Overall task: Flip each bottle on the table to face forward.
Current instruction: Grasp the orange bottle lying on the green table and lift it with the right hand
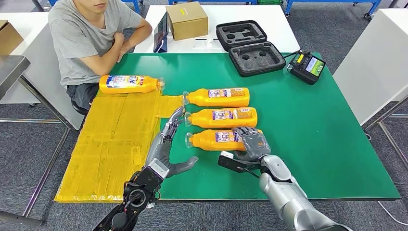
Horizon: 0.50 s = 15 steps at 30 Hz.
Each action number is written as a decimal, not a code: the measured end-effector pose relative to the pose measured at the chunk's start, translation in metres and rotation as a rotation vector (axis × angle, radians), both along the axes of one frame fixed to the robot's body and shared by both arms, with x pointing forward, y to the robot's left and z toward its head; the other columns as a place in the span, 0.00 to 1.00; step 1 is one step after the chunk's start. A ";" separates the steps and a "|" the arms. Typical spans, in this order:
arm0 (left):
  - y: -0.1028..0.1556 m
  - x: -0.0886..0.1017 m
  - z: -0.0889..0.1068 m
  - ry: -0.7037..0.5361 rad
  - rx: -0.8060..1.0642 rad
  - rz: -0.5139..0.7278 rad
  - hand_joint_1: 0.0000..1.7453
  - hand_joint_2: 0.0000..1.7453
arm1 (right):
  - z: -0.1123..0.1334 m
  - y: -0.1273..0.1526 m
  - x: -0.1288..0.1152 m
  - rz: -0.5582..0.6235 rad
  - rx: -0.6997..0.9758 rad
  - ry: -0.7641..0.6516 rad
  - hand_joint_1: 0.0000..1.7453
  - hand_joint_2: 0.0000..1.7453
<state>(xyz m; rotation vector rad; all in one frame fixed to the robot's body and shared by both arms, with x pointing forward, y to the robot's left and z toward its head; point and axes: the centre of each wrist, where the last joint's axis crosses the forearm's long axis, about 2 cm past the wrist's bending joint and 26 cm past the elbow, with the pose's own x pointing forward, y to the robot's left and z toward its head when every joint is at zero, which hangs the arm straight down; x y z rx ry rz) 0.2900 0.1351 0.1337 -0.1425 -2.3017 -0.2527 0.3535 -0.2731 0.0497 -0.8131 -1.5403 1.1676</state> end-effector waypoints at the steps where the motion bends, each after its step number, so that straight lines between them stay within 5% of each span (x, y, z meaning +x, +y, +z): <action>1: 0.000 0.000 0.000 0.001 0.000 -0.001 0.00 1.00 | 0.000 0.000 0.000 0.000 0.000 0.001 1.00 1.00; 6: 0.000 0.000 -0.001 0.007 -0.004 0.000 0.00 1.00 | -0.002 -0.003 -0.001 0.032 0.089 0.051 1.00 1.00; 11: 0.000 0.000 0.001 0.011 -0.034 0.020 0.00 1.00 | -0.005 -0.009 -0.001 0.148 0.495 0.157 1.00 1.00; 15: 0.002 0.001 0.010 -0.014 -0.076 0.065 0.00 1.00 | -0.006 -0.008 -0.004 0.160 0.648 0.190 1.00 1.00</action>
